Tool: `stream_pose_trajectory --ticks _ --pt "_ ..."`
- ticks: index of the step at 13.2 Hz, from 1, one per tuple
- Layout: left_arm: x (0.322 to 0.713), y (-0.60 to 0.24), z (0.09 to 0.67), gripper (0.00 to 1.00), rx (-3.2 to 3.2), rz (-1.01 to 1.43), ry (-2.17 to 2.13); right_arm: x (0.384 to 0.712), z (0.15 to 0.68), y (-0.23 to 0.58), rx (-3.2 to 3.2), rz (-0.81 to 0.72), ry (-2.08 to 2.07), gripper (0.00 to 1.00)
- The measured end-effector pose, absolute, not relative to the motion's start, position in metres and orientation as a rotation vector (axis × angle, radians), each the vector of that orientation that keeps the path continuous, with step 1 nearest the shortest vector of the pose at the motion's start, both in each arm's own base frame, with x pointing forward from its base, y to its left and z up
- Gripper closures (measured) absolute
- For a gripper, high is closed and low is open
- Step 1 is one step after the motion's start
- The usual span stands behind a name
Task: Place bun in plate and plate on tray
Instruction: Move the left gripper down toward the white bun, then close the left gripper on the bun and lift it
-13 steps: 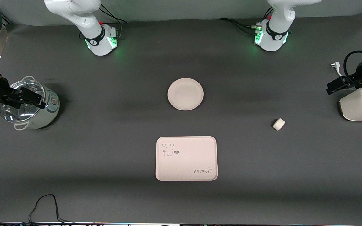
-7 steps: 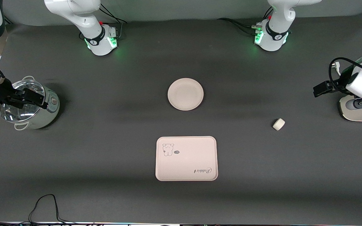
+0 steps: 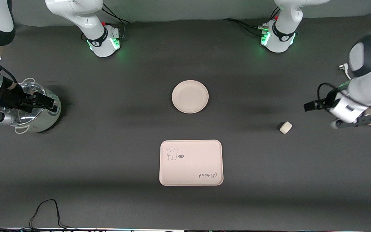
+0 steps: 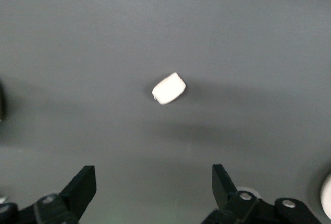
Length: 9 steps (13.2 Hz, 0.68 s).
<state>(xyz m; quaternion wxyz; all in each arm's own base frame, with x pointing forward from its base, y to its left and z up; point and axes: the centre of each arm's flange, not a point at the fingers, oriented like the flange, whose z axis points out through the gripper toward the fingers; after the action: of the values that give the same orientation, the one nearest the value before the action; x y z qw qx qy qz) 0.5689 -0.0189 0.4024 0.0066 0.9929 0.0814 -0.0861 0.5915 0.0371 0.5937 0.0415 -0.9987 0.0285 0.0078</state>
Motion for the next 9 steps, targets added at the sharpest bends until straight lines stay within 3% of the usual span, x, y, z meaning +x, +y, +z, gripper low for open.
stream_pose_trajectory --ticks 4,9 --pt "0.575 -0.022 0.275 0.00 3.098 -0.234 0.254 0.592 0.593 0.037 -3.057 0.027 0.087 0.00" --pt "0.577 -0.019 0.212 0.00 3.093 -0.220 0.215 0.593 0.588 0.037 -3.058 0.037 0.088 0.00"
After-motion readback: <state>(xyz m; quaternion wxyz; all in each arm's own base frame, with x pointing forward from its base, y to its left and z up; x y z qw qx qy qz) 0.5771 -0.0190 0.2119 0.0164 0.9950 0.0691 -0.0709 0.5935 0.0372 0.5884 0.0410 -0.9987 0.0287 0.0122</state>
